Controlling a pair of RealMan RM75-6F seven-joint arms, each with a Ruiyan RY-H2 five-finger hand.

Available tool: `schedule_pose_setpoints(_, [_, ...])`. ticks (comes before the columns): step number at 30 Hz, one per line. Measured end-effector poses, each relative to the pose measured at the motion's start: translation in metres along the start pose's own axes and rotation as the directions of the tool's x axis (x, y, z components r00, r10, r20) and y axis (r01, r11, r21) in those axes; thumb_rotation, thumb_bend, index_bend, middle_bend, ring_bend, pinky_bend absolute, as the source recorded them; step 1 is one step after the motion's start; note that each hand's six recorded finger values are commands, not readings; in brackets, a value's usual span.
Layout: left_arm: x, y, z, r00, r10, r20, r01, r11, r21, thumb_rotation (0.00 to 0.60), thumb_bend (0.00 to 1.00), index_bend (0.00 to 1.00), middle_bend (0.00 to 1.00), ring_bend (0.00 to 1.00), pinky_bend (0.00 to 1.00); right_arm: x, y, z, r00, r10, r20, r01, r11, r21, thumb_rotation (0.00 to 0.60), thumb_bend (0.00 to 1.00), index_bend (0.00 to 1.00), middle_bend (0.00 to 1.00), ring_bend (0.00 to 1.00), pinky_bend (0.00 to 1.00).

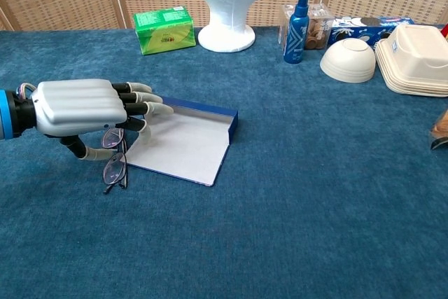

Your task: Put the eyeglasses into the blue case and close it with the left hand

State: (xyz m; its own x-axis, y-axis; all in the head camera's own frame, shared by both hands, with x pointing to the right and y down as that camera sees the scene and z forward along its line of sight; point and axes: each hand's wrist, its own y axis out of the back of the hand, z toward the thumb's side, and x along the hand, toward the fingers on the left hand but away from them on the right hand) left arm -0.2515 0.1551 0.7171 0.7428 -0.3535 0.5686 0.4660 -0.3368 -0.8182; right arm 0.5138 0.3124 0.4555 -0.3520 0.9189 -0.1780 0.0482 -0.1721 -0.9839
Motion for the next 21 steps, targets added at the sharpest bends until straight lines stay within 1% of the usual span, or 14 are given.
schedule_pose_setpoints(3, [0.0014, -0.0005, 0.0011, 1.000, -0.001, 0.001, 0.001, 1.000, 0.004, 0.600, 0.33, 0.38, 0.03, 0.00, 0.00, 0.0004, 0.0005, -0.0006, 1.000, -0.001, 0.001, 0.001, 1.000, 0.001, 0.537, 0.19, 0.00, 0.10, 0.00, 0.17])
schedule_pose_setpoints(5, [0.0018, -0.0007, 0.0017, 1.000, -0.002, 0.003, 0.002, 1.000, 0.010, 0.600, 0.32, 0.46, 0.05, 0.00, 0.00, 0.0006, 0.0010, -0.0008, 1.000, -0.003, 0.002, 0.003, 1.000, -0.002, 0.534, 0.19, 0.00, 0.10, 0.00, 0.17])
schedule_pose_setpoints(8, [0.0026, -0.0013, 0.0025, 1.000, -0.002, 0.007, 0.002, 1.000, 0.026, 0.600, 0.32, 0.52, 0.07, 0.00, 0.00, 0.0011, 0.0020, -0.0014, 1.000, -0.005, 0.003, 0.005, 1.000, -0.003, 0.535, 0.19, 0.00, 0.10, 0.00, 0.17])
schedule_pose_setpoints(13, [0.0036, -0.0015, 0.0028, 1.000, 0.000, 0.008, 0.000, 0.999, 0.037, 0.600, 0.35, 0.57, 0.08, 0.00, 0.00, 0.0020, 0.0033, -0.0019, 1.000, -0.008, 0.004, 0.008, 1.000, -0.009, 0.537, 0.19, 0.00, 0.10, 0.00, 0.17])
schedule_pose_setpoints(17, [0.0048, -0.0024, 0.0024, 1.000, -0.006, 0.007, 0.005, 0.999, 0.050, 0.600, 0.36, 0.60, 0.11, 0.00, 0.00, 0.0030, 0.0039, -0.0033, 1.000, -0.009, 0.008, 0.009, 1.000, -0.011, 0.540, 0.19, 0.00, 0.10, 0.00, 0.17])
schedule_pose_setpoints(21, [0.0055, -0.0006, 0.0019, 1.000, 0.002, 0.001, -0.002, 0.999, 0.041, 0.600, 0.37, 0.62, 0.12, 0.00, 0.00, 0.0038, 0.0054, -0.0046, 1.000, -0.014, 0.010, 0.014, 1.000, -0.012, 0.536, 0.19, 0.00, 0.10, 0.00, 0.17])
